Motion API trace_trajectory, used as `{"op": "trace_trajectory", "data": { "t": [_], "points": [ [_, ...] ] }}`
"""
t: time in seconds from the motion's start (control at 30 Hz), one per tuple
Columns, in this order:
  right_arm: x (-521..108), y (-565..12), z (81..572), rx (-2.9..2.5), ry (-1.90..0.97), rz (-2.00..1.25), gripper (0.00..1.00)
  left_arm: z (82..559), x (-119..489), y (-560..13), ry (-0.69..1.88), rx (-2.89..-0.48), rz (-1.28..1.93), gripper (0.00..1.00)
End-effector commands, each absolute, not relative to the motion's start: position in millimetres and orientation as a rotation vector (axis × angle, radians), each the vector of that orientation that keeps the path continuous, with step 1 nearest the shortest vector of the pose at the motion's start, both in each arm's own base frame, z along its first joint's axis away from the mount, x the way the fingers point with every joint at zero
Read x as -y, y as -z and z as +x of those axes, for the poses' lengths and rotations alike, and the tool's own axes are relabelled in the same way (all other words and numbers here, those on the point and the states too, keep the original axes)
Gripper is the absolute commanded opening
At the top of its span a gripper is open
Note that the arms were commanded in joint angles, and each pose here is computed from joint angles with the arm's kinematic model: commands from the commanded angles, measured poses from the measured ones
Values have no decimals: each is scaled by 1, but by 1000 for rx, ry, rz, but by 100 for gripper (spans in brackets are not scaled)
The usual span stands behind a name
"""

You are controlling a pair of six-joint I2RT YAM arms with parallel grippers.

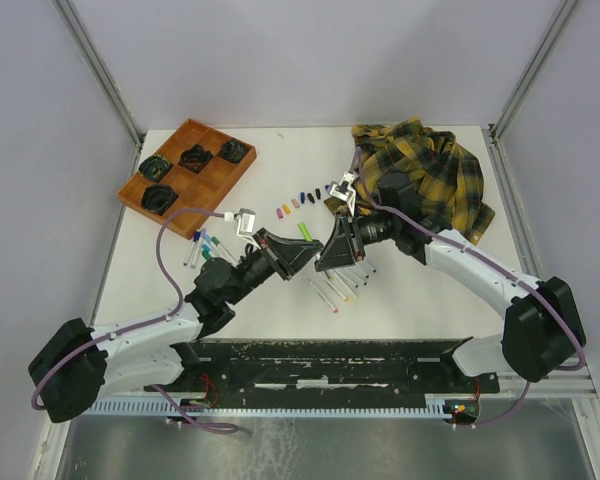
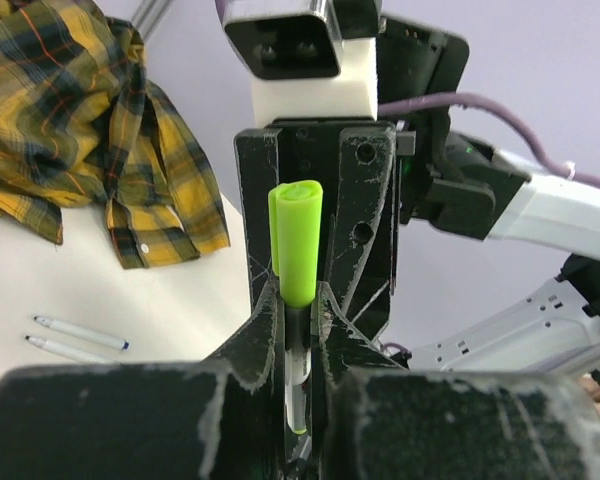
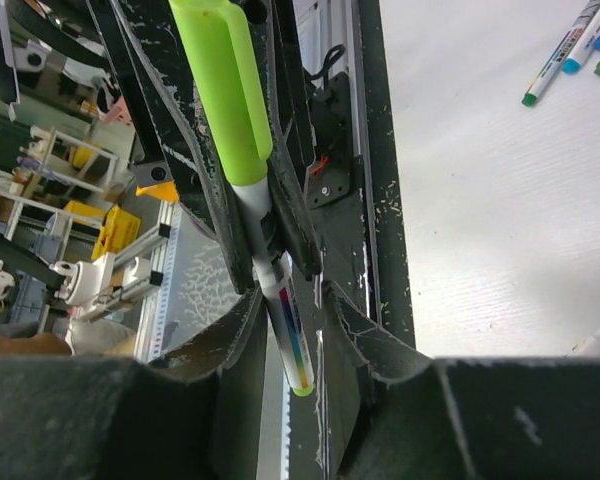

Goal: Open the pen caps
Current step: Open the pen cap from the pen.

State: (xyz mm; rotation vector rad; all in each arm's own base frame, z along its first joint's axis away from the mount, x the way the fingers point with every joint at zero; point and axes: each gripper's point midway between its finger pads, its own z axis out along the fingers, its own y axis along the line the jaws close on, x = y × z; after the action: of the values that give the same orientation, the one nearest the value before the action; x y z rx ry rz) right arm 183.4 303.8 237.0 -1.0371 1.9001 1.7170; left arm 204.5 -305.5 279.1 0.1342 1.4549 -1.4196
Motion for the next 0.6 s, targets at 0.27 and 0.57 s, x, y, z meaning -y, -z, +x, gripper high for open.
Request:
{"op": "trace_trajectory", "data": {
  "t": [0.27,0.57],
  "points": [
    [-317,-264,188,-1766,-1782,-961,24,208,289,-315,1490,-1251,10,3],
    [-316,-260,181,-1776,-1761,-1043,0,205,281,-313,1496,-1260,-21,47]
  ]
}}
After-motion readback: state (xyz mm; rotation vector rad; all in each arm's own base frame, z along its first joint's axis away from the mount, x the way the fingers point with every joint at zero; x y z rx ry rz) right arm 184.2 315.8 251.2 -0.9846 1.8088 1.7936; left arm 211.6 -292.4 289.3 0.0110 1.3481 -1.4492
